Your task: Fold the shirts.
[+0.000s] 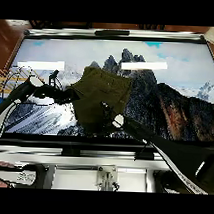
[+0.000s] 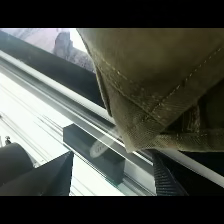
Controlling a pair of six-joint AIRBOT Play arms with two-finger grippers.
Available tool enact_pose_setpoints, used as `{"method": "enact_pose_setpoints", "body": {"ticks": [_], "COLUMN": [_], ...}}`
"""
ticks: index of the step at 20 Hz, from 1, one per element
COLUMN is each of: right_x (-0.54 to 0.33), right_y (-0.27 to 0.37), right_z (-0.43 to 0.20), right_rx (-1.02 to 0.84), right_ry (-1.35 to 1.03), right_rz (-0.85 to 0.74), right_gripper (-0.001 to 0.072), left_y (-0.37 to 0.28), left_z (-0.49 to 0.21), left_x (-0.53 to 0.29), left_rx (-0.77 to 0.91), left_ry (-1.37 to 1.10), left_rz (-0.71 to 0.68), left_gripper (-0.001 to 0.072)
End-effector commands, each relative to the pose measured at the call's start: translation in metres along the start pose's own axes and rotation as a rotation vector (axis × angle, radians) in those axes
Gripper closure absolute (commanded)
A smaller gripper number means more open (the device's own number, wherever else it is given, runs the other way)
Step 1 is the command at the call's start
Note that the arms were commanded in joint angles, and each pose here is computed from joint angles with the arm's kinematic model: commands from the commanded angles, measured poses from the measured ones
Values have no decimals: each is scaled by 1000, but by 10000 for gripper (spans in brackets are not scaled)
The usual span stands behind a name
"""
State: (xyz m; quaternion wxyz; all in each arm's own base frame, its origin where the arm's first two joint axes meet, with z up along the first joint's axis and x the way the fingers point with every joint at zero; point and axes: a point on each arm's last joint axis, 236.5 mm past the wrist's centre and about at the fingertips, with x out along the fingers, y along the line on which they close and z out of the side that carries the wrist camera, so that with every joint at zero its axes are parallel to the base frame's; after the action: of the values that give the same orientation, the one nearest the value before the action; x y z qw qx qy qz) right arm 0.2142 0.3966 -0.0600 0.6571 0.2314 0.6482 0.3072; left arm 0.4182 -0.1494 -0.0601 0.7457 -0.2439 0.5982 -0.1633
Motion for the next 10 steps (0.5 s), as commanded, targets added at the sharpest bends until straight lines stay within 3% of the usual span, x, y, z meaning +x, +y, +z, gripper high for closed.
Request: {"method": "enact_pose_setpoints", "body": {"ticks": [1, 2, 3, 4, 6, 7, 8, 9, 10], "right_x": [2, 4, 6, 9, 17, 19, 20, 18, 12], "right_y": [-3, -4, -4, -6, -10, -11, -9, -6, -1], "right_z": [6, 12, 16, 20, 28, 33, 35, 37, 40], "right_rx": [5, 18, 37, 59, 106, 129, 158, 172, 145], "right_ry": [-24, -46, -64, -79, -108, -131, -136, -140, -152], "right_rz": [-7, -6, -1, 3, 6, 11, 24, 37, 46], "right_gripper": [86, 86, 86, 86, 89, 199, 442, 651, 643], "left_y": [-6, -7, -9, -12, -21, -24, -28, -30, -35], "left_z": [2, 3, 6, 8, 12, 13, 12, 13, 14], "left_x": [9, 10, 11, 12, 13, 13, 12, 9, 3], "left_rx": [-50, -49, -46, -48, -62, -61, -53, -31, -4], "left_ry": [-4, -9, -21, -35, -52, -56, -57, -64, -75], "left_rz": [-41, -42, -42, -48, -75, -84, -86, -89, -94], "left_gripper": [210, 380, 461, 466, 564, 604, 649, 649, 650]}}
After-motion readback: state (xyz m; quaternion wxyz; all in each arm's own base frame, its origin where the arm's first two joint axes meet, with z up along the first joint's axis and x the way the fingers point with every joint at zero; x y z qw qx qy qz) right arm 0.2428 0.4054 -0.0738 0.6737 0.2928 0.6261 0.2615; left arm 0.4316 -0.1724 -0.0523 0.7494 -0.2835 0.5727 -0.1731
